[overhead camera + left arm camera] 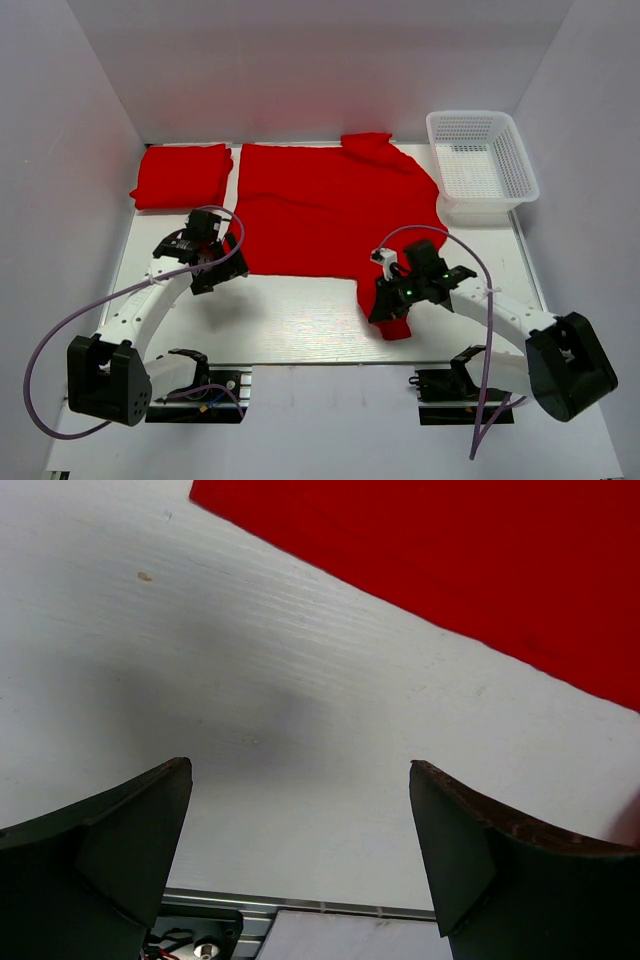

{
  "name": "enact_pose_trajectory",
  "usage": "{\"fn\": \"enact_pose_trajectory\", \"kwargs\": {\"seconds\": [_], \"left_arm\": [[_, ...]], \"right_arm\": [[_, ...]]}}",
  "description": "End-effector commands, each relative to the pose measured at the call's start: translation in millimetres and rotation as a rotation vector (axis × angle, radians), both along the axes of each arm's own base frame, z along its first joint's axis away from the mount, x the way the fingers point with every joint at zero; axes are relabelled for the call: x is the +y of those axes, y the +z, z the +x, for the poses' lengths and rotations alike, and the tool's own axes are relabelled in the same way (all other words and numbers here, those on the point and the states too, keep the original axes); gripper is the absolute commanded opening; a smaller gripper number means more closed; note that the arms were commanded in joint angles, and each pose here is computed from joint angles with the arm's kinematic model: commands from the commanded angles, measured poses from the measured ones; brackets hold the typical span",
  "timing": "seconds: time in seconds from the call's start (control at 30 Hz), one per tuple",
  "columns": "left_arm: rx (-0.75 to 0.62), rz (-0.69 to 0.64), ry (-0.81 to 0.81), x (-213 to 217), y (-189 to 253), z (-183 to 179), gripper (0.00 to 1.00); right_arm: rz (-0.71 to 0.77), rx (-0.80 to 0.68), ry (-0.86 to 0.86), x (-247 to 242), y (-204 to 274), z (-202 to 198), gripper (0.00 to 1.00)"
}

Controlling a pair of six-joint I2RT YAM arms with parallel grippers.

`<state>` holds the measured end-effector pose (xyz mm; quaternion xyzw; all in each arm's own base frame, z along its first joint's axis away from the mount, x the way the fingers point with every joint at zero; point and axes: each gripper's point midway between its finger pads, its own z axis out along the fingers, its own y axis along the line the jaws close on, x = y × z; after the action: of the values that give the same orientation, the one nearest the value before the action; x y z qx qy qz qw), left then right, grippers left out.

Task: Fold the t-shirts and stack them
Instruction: Flatten out the tshirt

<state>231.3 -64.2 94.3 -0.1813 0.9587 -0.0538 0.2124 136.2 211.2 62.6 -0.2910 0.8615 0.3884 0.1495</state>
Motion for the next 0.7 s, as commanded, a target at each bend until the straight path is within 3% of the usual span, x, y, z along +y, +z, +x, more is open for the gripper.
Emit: {"fn": "enact_pose_trajectory", "kwargs": {"seconds": [0.0, 0.13, 0.17, 0.2, 0.37, 0.5, 0.67], "left_arm": [[-0.04, -0.012, 0.0, -3, 12, 9, 1.0], [-0.049, -0.015, 0.0, -3, 15, 9, 1.0], [-0.038, -0.012, 0.0, -3, 14, 6, 1.0], [-0.038, -0.012, 0.0, -3, 14, 6, 1.0], [-0.021, 0.0, 0.004, -1, 10, 5, 1.0], [-0.019, 0.001, 0.004, -2, 10, 9, 1.0], [-0.045, 0.023, 0.026, 0, 8, 36, 1.0]], "right_arm": [[0.063, -0.013, 0.076, 23, 8, -6, 0.13], [0.009, 0.023, 0.129, 27, 0, -19, 0.37], [-0.001, 0.022, 0.131, 26, -1, -19, 0.55], [-0.013, 0.035, 0.142, 25, 1, -23, 0.9], [0.002, -0.05, 0.089, 27, 27, -9, 0.9], [-0.075, -0.139, -0.103, 15, 33, 21, 0.9], [-0.196, -0.143, -0.299, -2, 27, 50, 0.9]]}}
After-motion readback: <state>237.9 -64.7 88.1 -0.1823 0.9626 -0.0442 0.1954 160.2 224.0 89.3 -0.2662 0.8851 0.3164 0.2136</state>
